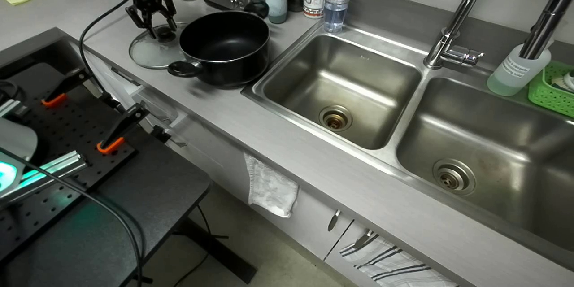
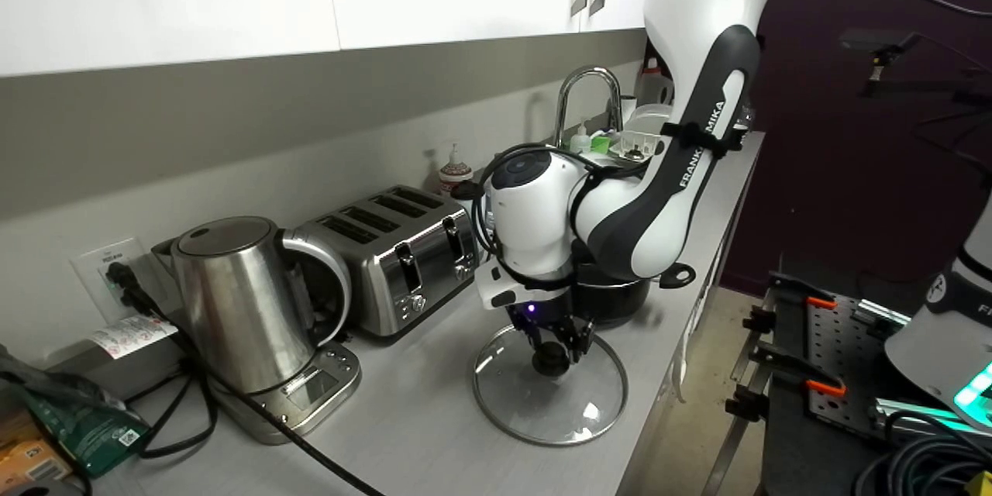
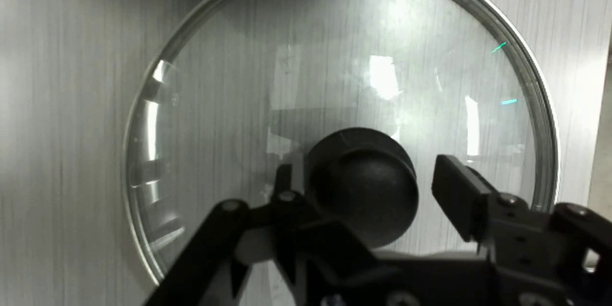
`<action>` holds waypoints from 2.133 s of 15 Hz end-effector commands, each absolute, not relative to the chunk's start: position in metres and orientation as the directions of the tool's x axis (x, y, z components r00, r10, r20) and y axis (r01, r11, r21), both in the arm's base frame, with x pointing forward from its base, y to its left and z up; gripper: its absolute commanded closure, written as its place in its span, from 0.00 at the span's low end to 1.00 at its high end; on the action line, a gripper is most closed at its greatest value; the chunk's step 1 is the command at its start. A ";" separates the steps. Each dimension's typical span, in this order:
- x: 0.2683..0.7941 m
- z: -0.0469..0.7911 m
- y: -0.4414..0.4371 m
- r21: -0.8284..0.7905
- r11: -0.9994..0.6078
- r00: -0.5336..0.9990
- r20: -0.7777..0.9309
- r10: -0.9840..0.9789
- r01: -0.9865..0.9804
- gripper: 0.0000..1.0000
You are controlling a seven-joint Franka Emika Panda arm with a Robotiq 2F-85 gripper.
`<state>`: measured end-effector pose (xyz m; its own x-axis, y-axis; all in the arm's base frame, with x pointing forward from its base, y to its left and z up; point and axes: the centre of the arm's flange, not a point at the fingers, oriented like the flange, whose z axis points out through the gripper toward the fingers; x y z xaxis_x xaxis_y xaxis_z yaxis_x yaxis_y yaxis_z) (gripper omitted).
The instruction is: Place the lid on the pot
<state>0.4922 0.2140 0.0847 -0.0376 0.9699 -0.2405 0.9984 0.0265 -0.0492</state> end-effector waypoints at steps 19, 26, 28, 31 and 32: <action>0.471 0.149 0.243 0.048 0.107 -0.099 -0.137 0.986 0.993 0.76; 0.460 0.190 0.253 0.098 0.055 -0.043 -0.116 0.992 0.994 0.76; 0.458 0.201 0.253 0.109 0.038 -0.026 -0.112 0.993 0.993 0.76; 0.456 0.217 0.252 0.120 0.004 0.008 -0.103 0.995 0.993 0.76; 0.455 0.222 0.251 0.124 -0.011 0.023 -0.099 0.995 0.992 0.76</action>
